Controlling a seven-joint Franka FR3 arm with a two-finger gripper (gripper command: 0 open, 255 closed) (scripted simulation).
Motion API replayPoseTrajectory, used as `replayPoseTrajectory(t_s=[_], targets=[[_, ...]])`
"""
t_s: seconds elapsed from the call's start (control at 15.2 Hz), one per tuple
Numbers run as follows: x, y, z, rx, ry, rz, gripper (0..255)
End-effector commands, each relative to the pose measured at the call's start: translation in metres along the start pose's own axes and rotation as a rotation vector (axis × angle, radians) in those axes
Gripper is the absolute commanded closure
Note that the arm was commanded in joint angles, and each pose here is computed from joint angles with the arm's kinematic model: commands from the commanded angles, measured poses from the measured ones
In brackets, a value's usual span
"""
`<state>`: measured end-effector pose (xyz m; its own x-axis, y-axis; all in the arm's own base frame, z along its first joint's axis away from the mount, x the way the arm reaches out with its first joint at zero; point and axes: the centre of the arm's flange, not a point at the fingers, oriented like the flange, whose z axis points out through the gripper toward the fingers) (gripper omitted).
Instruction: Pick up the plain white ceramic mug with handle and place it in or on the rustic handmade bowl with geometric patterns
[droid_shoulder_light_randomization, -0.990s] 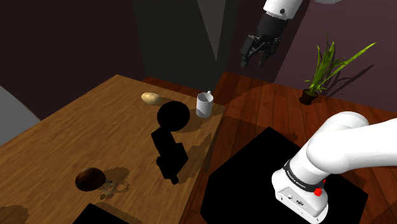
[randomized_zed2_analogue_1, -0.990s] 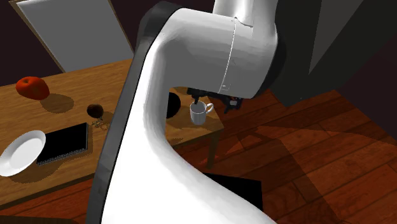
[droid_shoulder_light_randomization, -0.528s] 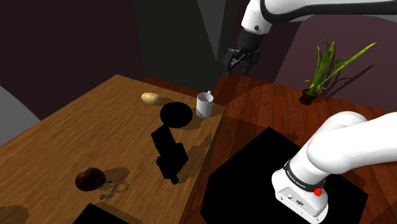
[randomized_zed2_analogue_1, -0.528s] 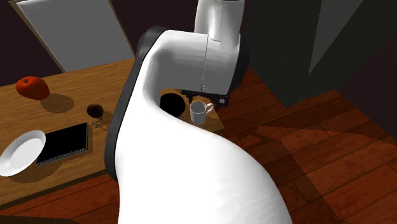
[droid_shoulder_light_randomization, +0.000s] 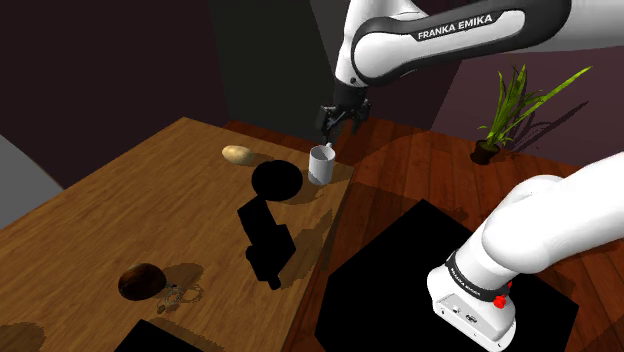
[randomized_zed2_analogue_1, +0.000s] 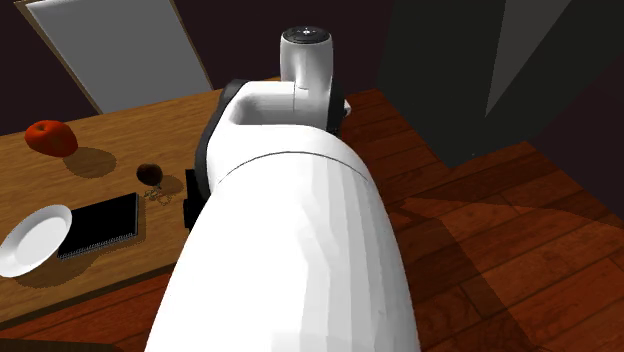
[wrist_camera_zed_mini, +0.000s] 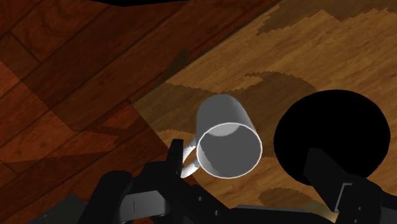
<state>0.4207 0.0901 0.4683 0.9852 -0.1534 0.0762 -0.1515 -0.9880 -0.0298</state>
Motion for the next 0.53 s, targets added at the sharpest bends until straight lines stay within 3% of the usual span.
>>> replayPoseTrajectory(t_s=[0.0, 0.46], targets=[[0.012, -0.014, 0.021, -0.013, 0.001, -0.001, 0], [0.048, -0.05, 0.086, -0.059, -0.002, -0.003, 0]])
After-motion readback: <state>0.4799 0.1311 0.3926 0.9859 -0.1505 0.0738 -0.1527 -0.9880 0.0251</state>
